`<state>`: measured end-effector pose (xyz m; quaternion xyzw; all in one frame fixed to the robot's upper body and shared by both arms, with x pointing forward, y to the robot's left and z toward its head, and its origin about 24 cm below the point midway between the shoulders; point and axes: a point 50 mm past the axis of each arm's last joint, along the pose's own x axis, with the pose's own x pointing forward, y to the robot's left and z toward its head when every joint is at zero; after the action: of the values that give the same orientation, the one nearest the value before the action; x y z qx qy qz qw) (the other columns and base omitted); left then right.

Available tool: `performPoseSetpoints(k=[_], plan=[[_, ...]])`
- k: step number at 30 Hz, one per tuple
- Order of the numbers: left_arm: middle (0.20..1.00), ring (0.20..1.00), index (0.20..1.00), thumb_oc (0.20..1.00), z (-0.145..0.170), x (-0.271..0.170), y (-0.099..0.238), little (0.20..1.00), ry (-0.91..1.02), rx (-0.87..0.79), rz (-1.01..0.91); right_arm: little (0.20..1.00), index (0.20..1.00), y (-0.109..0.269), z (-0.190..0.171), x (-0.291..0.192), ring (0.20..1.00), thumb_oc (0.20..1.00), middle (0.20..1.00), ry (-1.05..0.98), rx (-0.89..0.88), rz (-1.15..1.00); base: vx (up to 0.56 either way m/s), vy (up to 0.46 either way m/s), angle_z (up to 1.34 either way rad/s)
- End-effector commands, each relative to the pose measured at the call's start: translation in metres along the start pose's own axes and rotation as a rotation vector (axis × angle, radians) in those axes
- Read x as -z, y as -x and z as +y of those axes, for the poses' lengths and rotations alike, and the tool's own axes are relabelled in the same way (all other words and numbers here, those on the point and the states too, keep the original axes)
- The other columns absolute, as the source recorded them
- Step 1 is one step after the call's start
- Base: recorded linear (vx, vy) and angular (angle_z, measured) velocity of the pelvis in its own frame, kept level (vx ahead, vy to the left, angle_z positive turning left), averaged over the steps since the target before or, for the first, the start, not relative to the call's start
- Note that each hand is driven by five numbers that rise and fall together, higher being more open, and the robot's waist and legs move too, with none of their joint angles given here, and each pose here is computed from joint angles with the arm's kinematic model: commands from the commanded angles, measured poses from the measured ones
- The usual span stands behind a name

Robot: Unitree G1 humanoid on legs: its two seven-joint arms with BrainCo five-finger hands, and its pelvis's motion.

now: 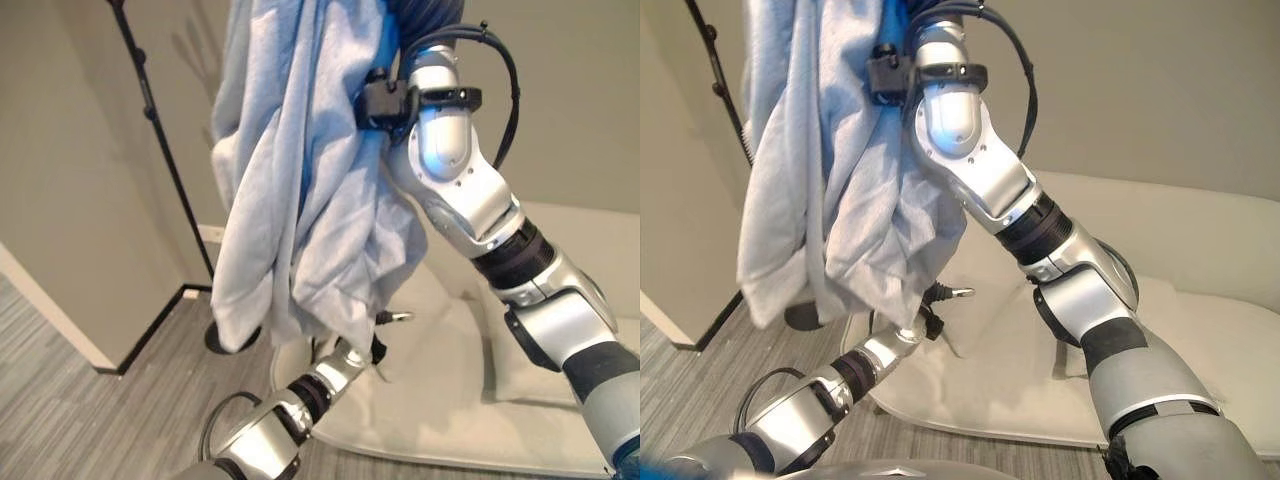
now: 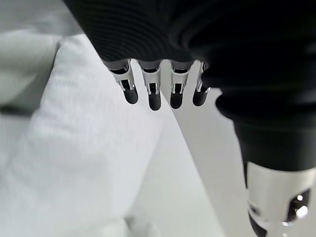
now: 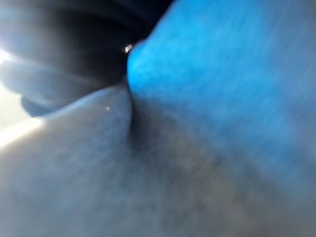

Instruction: Hang the clothes on the sofa on the clothes rack.

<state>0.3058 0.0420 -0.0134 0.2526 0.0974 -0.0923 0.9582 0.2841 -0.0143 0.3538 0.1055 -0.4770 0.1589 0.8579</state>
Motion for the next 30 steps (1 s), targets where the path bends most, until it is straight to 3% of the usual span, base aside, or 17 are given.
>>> performPoseSetpoints(k=[1,2,6,10,24,30], plan=[[1.0,1.0,1.0,1.0,0.031,-0.045,-0.022,1.0,-0.099,-0.205,-0.168,0.2,0.2,-0.023,-0.01,-0.035,0.2,0.2,0.2,0.039,-0.015,-0.174,0.01,0.002,-0.26],[1.0,1.0,1.0,1.0,0.031,-0.045,-0.022,1.0,-0.1,-0.205,-0.168,0.2,0.2,-0.023,-0.01,-0.035,0.2,0.2,0.2,0.039,-0.014,-0.174,0.0,0.004,-0.18],[1.0,1.0,1.0,1.0,0.079,-0.049,0.0,1.0,-0.159,-0.418,-0.385,0.2,0.2,-0.023,-0.024,-0.047,0.2,0.2,0.2,0.142,-0.006,-0.24,0.02,0.006,-0.14],[1.0,1.0,1.0,1.0,0.103,-0.03,0.013,1.0,-0.305,-0.503,-0.391,0.2,0.2,-0.028,-0.028,-0.048,0.2,0.2,0.2,0.174,0.012,-0.246,0.03,-0.003,-0.03],[1.0,1.0,1.0,1.0,0.068,0.014,-0.01,1.0,-0.351,-0.394,-0.047,0.2,0.2,-0.022,-0.004,-0.057,0.2,0.2,0.2,-0.024,-0.119,-0.244,0.0,-0.001,0.04],[1.0,1.0,1.0,1.0,0.1,0.011,-0.021,1.0,-0.358,-0.548,0.036,0.2,0.2,-0.014,0.007,-0.07,0.2,0.2,0.2,-0.097,-0.273,-0.253,0.0,0.013,-0.14]])
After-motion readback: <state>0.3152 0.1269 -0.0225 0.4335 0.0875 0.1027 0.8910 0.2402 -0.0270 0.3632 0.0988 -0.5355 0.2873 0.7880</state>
